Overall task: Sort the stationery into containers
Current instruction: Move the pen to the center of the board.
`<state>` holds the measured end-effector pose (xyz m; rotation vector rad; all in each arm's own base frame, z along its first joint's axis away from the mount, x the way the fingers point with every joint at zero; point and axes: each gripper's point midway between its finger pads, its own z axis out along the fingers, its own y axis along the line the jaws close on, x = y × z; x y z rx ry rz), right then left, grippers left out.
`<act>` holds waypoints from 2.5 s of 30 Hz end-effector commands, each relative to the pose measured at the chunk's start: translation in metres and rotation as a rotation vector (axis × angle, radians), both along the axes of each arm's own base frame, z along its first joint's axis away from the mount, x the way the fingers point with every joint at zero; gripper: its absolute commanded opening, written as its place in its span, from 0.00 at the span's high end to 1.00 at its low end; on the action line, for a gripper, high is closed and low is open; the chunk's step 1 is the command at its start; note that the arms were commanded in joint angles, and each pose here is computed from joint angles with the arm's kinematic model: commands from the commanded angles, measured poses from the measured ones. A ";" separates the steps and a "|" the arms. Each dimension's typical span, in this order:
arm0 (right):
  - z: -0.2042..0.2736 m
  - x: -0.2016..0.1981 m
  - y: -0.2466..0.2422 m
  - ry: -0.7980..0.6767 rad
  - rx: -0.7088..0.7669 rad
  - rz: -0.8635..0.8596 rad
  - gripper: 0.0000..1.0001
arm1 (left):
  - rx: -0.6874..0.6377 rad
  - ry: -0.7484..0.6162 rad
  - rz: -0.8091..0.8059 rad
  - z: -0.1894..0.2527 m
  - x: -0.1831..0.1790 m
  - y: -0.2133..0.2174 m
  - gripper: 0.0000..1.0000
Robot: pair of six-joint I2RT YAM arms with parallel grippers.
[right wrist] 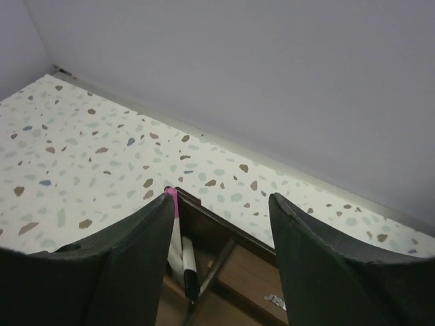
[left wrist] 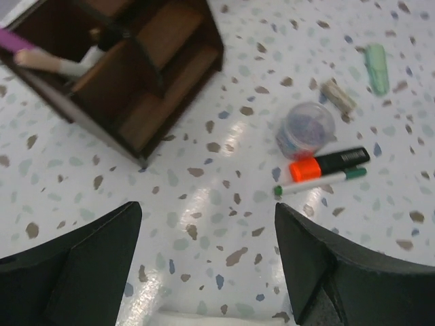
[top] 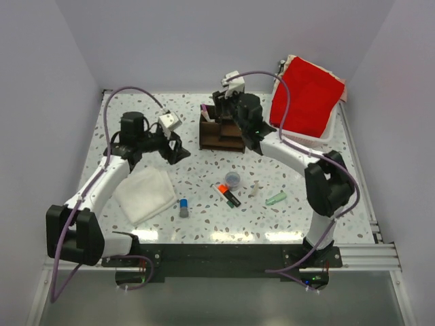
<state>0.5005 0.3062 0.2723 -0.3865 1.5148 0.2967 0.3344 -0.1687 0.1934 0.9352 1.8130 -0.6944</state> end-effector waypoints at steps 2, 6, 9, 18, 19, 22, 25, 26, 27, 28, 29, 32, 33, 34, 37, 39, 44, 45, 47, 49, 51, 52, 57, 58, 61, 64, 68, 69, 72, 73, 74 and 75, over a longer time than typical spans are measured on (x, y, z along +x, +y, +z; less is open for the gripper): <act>0.022 -0.055 -0.037 0.233 -0.168 0.083 0.25 | 0.202 -0.120 -0.478 -0.017 -0.076 -0.047 0.16; -0.012 -0.085 -0.079 0.472 -0.177 0.121 0.20 | 0.290 -0.162 -0.658 -0.039 -0.095 -0.065 0.18; -0.031 -0.106 -0.098 0.564 -0.195 0.151 0.20 | 0.286 -0.140 -0.670 -0.052 -0.094 -0.079 0.00; -0.075 -0.196 -0.097 0.663 -0.245 0.449 0.32 | 0.291 -0.211 -0.676 -0.074 -0.088 -0.104 0.04; -0.082 -0.200 -0.099 0.676 -0.251 0.444 0.32 | 0.301 -0.222 -0.707 -0.079 -0.093 -0.108 0.06; -0.079 -0.198 -0.103 0.644 -0.263 0.425 0.32 | 0.355 -0.218 -0.778 -0.099 -0.098 -0.113 0.21; -0.076 -0.196 -0.106 0.615 -0.291 0.427 0.32 | 0.377 -0.164 -0.800 -0.117 -0.095 -0.115 0.34; -0.073 -0.195 -0.107 0.601 -0.298 0.423 0.32 | 0.382 -0.145 -0.809 -0.124 -0.094 -0.116 0.44; -0.071 -0.194 -0.108 0.592 -0.303 0.416 0.32 | 0.381 -0.146 -0.808 -0.124 -0.091 -0.119 0.49; -0.070 -0.194 -0.109 0.583 -0.310 0.417 0.32 | 0.385 -0.130 -0.808 -0.127 -0.090 -0.119 0.53; -0.069 -0.194 -0.110 0.580 -0.311 0.413 0.32 | 0.388 -0.109 -0.812 -0.133 -0.089 -0.120 0.55; -0.067 -0.198 -0.110 0.573 -0.303 0.413 0.33 | 0.385 -0.116 -0.805 -0.134 -0.083 -0.125 0.53; -0.064 -0.200 -0.111 0.566 -0.299 0.413 0.33 | 0.386 -0.123 -0.801 -0.134 -0.081 -0.126 0.53; -0.067 -0.203 -0.111 0.576 -0.293 0.417 0.33 | 0.386 -0.126 -0.798 -0.134 -0.079 -0.127 0.53; -0.073 -0.210 -0.114 0.588 -0.291 0.414 0.33 | 0.397 -0.111 -0.790 -0.140 -0.073 -0.129 0.53; -0.076 -0.211 -0.117 0.591 -0.295 0.405 0.33 | 0.413 -0.092 -0.796 -0.149 -0.071 -0.129 0.53; -0.076 -0.211 -0.120 0.581 -0.306 0.392 0.32 | 0.433 -0.047 -0.806 -0.168 -0.073 -0.126 0.51; -0.076 -0.211 -0.121 0.581 -0.309 0.391 0.32 | 0.431 -0.040 -0.804 -0.167 -0.072 -0.127 0.50; -0.074 -0.210 -0.122 0.575 -0.313 0.386 0.32 | 0.440 -0.020 -0.793 -0.169 -0.072 -0.124 0.50; -0.074 -0.210 -0.125 0.571 -0.318 0.379 0.32 | 0.444 -0.005 -0.796 -0.171 -0.077 -0.121 0.50; -0.075 -0.210 -0.126 0.573 -0.317 0.378 0.32 | 0.443 0.011 -0.798 -0.172 -0.083 -0.117 0.50; -0.075 -0.210 -0.126 0.575 -0.313 0.377 0.32 | 0.446 0.019 -0.800 -0.172 -0.086 -0.115 0.50; -0.078 -0.209 -0.124 0.581 -0.303 0.383 0.32 | 0.445 0.050 -0.800 -0.174 -0.110 -0.099 0.51; -0.077 -0.209 -0.123 0.579 -0.301 0.384 0.32 | 0.439 0.039 -0.796 -0.170 -0.112 -0.098 0.51; -0.078 -0.208 -0.123 0.583 -0.299 0.385 0.32 | 0.435 0.051 -0.783 -0.169 -0.122 -0.093 0.51; -0.079 -0.207 -0.121 0.585 -0.294 0.390 0.32 | 0.431 0.048 -0.772 -0.168 -0.126 -0.091 0.48; -0.079 -0.204 -0.119 0.582 -0.287 0.387 0.32 | 0.419 0.014 -0.711 -0.155 -0.111 -0.102 0.42; -0.079 -0.203 -0.120 0.579 -0.287 0.384 0.32 | 0.414 -0.004 -0.705 -0.148 -0.106 -0.109 0.41; -0.079 -0.204 -0.120 0.581 -0.286 0.384 0.32 | 0.418 -0.037 -0.700 -0.144 -0.100 -0.122 0.38; -0.080 -0.204 -0.120 0.583 -0.287 0.382 0.32 | 0.419 -0.037 -0.706 -0.146 -0.100 -0.125 0.37; -0.080 -0.204 -0.121 0.581 -0.287 0.381 0.32 | 0.418 -0.032 -0.709 -0.147 -0.102 -0.128 0.37; -0.079 -0.205 -0.121 0.578 -0.287 0.379 0.32 | 0.417 -0.033 -0.721 -0.147 -0.105 -0.132 0.37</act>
